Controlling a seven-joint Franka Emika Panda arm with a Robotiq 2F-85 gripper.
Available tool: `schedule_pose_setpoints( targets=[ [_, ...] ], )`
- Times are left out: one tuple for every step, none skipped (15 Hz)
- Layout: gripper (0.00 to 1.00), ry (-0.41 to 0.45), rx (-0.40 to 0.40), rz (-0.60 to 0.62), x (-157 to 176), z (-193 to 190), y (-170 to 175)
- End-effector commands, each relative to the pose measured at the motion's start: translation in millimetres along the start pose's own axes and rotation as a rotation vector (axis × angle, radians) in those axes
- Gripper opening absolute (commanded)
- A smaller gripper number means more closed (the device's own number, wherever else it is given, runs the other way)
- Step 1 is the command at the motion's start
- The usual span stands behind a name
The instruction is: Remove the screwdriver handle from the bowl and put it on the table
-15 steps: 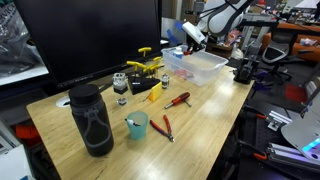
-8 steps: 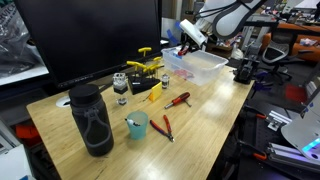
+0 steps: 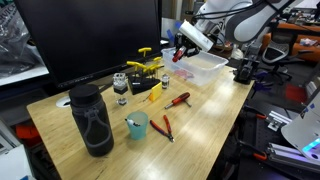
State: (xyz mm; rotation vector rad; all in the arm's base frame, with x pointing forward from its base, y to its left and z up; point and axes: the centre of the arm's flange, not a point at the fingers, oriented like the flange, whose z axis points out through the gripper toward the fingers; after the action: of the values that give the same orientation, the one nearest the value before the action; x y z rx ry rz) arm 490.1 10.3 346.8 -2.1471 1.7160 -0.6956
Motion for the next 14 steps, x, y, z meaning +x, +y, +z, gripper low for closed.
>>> schedule_pose_setpoints(
  targets=[
    [0.07, -0.035, -0.016, -0.019, -37, -2, 19],
    [0.07, -0.05, -0.028, -0.016, -49, 1, 25],
    [0.07, -0.065, -0.038, -0.012, -59, 3, 30],
    [0.07, -0.078, -0.045, -0.002, -68, 6, 36],
    [0.07, -0.088, -0.066, 0.013, -77, 8, 40],
    [0.07, -0.097, -0.079, 0.023, -85, 10, 45],
    [0.07, -0.101, -0.107, 0.033, -93, 10, 51],
    [0.07, -0.099, -0.131, 0.043, -101, 9, 58],
    [0.07, -0.114, -0.153, 0.05, -108, 9, 64],
    [0.07, -0.13, -0.167, 0.055, -115, 10, 71],
    [0.07, -0.147, -0.187, 0.063, -123, 12, 77],
    [0.07, -0.152, -0.202, 0.069, -132, 15, 85],
    [0.07, -0.167, -0.224, 0.072, -139, 16, 90],
    [0.07, -0.17, -0.24, 0.079, -146, 19, 96]
  ],
)
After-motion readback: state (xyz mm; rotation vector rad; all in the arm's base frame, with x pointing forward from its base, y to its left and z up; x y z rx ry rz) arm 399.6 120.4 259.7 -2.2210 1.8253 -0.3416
